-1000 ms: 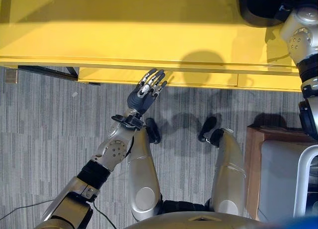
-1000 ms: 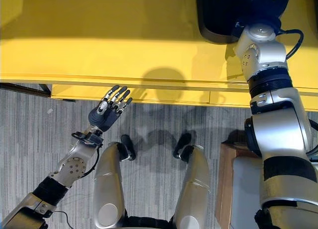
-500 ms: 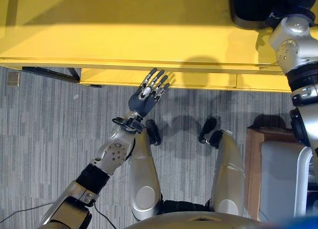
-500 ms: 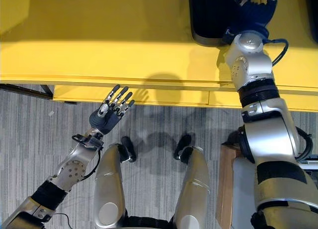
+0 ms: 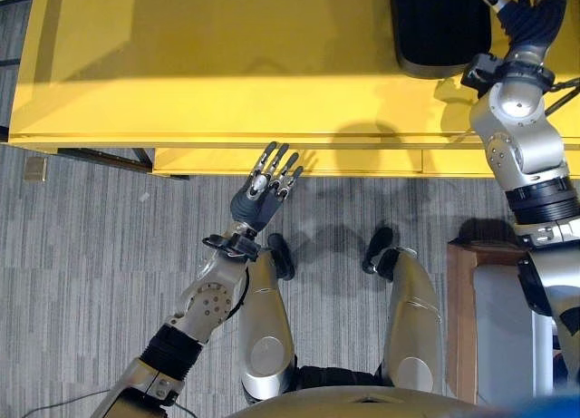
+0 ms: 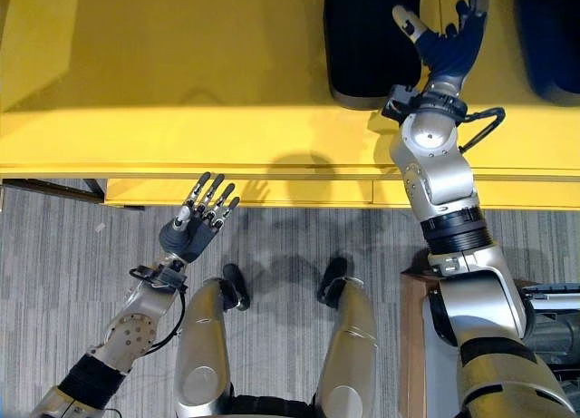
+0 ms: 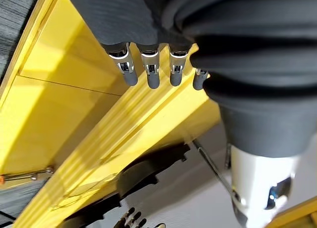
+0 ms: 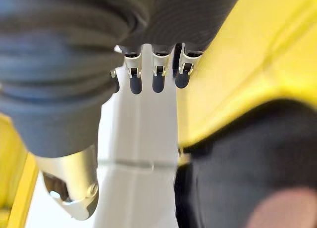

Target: Move parts from the plastic box to the shelf.

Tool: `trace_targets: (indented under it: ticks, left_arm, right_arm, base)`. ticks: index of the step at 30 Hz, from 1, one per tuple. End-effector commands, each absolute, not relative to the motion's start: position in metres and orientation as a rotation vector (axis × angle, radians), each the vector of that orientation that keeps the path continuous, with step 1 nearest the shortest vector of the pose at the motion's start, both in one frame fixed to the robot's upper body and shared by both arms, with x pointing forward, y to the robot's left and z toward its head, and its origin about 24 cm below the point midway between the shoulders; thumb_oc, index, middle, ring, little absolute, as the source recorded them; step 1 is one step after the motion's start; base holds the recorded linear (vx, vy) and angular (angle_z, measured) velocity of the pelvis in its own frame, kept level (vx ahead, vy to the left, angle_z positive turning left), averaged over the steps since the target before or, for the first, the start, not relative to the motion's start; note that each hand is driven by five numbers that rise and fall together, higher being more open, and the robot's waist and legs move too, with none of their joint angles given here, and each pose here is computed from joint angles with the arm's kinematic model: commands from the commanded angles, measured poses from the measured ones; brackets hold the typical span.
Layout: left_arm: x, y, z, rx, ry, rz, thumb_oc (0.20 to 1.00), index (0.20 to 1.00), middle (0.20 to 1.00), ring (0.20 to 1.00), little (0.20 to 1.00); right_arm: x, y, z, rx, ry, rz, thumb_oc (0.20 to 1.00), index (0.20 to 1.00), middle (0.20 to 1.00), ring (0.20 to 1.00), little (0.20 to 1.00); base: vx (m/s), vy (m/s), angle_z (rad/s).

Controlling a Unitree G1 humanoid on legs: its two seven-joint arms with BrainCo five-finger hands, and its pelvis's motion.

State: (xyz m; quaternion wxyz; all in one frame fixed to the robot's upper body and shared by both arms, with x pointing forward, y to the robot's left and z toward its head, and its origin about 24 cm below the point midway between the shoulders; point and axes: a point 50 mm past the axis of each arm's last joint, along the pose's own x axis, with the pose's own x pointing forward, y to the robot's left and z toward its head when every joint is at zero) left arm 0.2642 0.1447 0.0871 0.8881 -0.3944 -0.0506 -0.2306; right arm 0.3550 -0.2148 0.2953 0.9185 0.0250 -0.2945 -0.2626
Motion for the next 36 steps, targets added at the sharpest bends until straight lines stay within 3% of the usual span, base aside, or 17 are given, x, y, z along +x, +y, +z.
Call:
trace_targets:
  ticks: [1, 6, 12, 16, 24, 30, 36]
  left_arm:
    - [0.252, 0.136, 0.111, -0.825, -0.231, -0.585, 1.000, 1.000, 1.000, 1.000, 1.000]
    - [0.249, 0.138, 0.112, -0.814, -0.246, -0.590, 1.000, 1.000, 1.000, 1.000, 1.000]
    - [0.243, 0.145, 0.108, -0.811, -0.280, -0.544, 1.000, 1.000, 1.000, 1.000, 1.000]
    - [0.233, 0.152, 0.100, -0.822, -0.290, -0.479, 1.000, 1.000, 1.000, 1.000, 1.000]
    - [0.215, 0.158, 0.079, -0.771, -0.201, -0.488, 1.000, 1.000, 1.000, 1.000, 1.000]
    - [0.204, 0.171, 0.063, -0.692, -0.098, -0.425, 1.000, 1.000, 1.000, 1.000, 1.000]
    - [0.197, 0.173, 0.051, -0.580, 0.000, -0.527, 1.000, 1.000, 1.000, 1.000, 1.000]
  right_arm:
    - [0.336, -0.221, 0.331, 0.031, -0.836, -0.597, 1.000, 1.000, 1.000, 1.000, 1.000]
    - [0.333, -0.224, 0.313, 0.084, -0.783, -0.525, 1.000, 1.000, 1.000, 1.000, 1.000]
    - [0.321, -0.219, 0.246, 0.108, -0.668, -0.414, 1.000, 1.000, 1.000, 1.000, 1.000]
    - [0.287, -0.206, 0.158, 0.006, -0.462, -0.266, 1.000, 1.000, 1.000, 1.000, 1.000]
    - [0.244, -0.210, 0.079, -0.020, -0.116, -0.159, 1.000, 1.000, 1.000, 1.000, 1.000]
    - [0.225, -0.205, 0.049, -0.024, 0.036, -0.107, 1.000, 1.000, 1.000, 1.000, 1.000]
    - [0.216, -0.212, 0.027, 0.027, 0.185, -0.141, 1.000, 1.000, 1.000, 1.000, 1.000]
  base:
    - [0.02, -0.005, -0.05]
    - [-0.04, -0.008, -0.01]
    - [0.01, 0.037, -0.02]
    - [-0.02, 0.135, -0.06]
    - [-0.01, 0.166, -0.07]
    - [-0.04, 0.166, 0.09]
    - [-0.11, 0.259, 0.09]
